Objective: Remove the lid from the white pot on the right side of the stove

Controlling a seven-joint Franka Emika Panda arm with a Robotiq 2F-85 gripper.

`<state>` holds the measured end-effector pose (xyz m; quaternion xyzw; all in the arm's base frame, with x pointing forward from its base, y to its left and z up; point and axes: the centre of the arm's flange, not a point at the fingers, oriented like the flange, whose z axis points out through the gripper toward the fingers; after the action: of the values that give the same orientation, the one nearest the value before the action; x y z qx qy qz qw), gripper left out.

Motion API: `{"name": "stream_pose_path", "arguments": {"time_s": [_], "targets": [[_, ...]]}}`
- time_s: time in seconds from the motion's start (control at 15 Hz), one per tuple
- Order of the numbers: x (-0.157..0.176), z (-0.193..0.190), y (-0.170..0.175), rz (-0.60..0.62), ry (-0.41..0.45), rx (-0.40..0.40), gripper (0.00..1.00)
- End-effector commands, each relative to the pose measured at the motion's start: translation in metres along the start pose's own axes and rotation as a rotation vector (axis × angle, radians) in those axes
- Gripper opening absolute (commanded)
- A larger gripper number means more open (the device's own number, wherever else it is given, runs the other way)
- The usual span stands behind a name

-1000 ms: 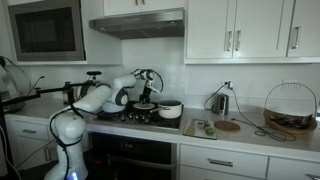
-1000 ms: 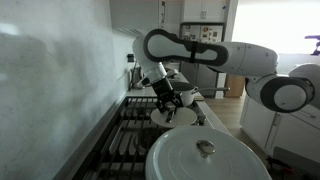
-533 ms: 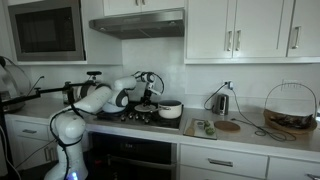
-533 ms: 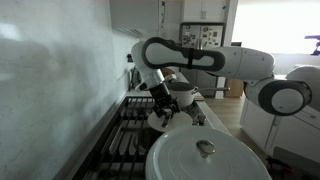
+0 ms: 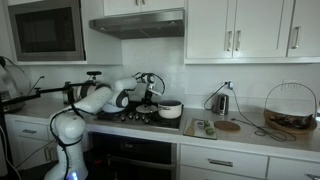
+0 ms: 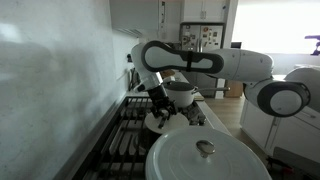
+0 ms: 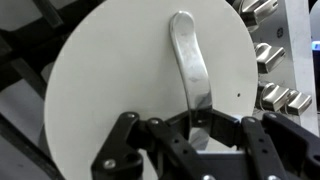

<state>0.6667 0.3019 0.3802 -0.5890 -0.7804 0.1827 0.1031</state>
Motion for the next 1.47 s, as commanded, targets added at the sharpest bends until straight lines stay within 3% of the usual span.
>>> {"name": "stream_pose_path", "arguments": {"time_s": [0.0,0.93,1.07,1.4], "targets": [[-0.003,-0.004,-0.013,0.037,0.005,-0.047,0.00],[-0.006,0.001,-0.005,0.055,-0.013,-0.092,0.00],[-0.007,0.000,-0.005,0.063,-0.016,-0.089,0.26],[-0.009,-0.017,-0.009,0.095,-0.006,-0.106,0.62]]}}
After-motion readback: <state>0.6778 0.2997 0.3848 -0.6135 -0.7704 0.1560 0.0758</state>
